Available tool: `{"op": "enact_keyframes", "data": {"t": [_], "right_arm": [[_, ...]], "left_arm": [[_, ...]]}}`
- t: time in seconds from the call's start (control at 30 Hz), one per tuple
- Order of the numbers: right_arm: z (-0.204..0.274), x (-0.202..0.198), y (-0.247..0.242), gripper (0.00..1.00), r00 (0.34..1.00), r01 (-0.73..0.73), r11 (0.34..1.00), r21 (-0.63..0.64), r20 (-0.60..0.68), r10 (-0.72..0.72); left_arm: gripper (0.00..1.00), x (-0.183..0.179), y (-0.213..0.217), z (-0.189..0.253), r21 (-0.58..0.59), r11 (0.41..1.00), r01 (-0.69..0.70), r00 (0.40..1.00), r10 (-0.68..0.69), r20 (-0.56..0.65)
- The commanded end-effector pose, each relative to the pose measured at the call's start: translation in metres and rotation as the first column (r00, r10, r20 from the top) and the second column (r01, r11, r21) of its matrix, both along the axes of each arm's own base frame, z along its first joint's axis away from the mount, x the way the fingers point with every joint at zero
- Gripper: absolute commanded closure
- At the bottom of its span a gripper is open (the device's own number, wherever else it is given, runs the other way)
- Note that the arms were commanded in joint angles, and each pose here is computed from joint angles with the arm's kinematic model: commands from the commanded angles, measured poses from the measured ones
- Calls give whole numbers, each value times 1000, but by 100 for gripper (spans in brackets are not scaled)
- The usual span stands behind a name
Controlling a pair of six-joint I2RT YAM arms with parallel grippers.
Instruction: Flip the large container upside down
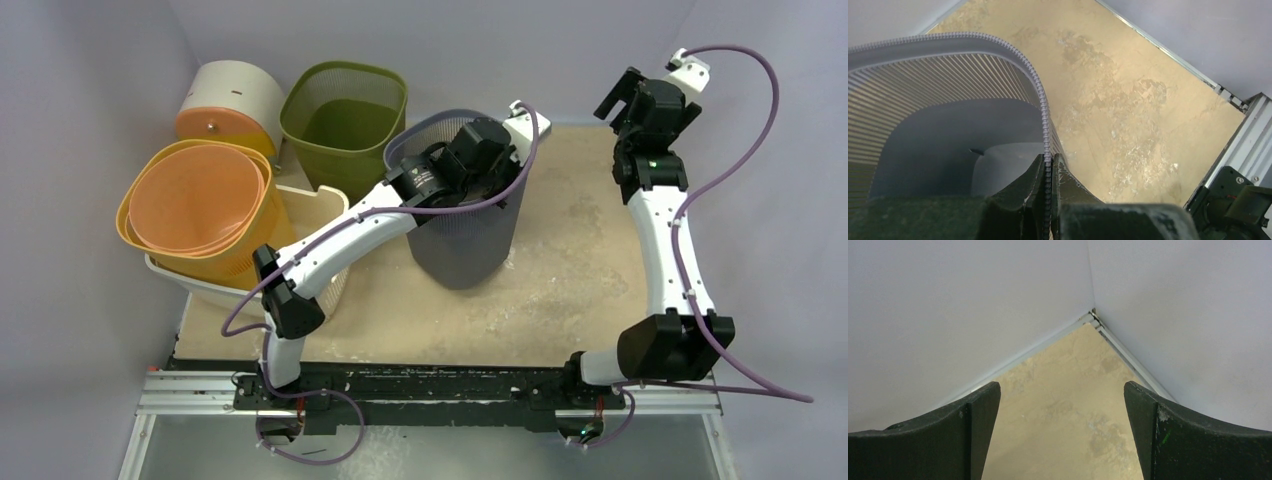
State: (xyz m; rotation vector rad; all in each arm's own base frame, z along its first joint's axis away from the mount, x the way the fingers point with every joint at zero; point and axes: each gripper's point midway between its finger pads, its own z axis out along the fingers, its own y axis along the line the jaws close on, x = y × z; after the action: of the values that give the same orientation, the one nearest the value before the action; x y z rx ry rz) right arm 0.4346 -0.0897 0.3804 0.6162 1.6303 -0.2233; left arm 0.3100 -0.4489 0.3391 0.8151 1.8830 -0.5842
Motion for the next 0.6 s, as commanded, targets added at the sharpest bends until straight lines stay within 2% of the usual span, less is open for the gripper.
{"op": "enact_keyframes", "data": {"t": [0.0, 0.1, 0.13, 0.2, 0.33, 0.43, 0.57], "right_arm": [[20, -11, 4, 5, 998, -31, 999, -11, 54, 31], [18, -13, 6, 3, 998, -43, 999, -21, 40, 43], [17, -14, 6, 3, 998, -44, 999, -25, 37, 45], [17, -17, 6, 2, 998, -45, 998, -32, 34, 47], [27, -22, 10, 2, 996, -75, 996, -50, 46, 77], [41, -24, 8, 4, 995, -67, 995, -67, 68, 72], [46, -17, 25, 5, 983, -171, 984, -54, 53, 174]], "left_arm": [[95, 9, 6, 30, -46, 998, -32, 995, 36, 91], [64, 5, 3, 31, -55, 998, -9, 996, 14, 84], [56, 2, 2, 33, -63, 998, 1, 997, 4, 82], [48, -3, 1, 41, -78, 997, 19, 997, -13, 82], [44, -15, 4, 61, -122, 992, 43, 996, -34, 81], [42, -24, 13, 91, -199, 980, 29, 996, -11, 90], [40, -25, 57, 158, -355, 931, -84, 975, 151, 166]]}}
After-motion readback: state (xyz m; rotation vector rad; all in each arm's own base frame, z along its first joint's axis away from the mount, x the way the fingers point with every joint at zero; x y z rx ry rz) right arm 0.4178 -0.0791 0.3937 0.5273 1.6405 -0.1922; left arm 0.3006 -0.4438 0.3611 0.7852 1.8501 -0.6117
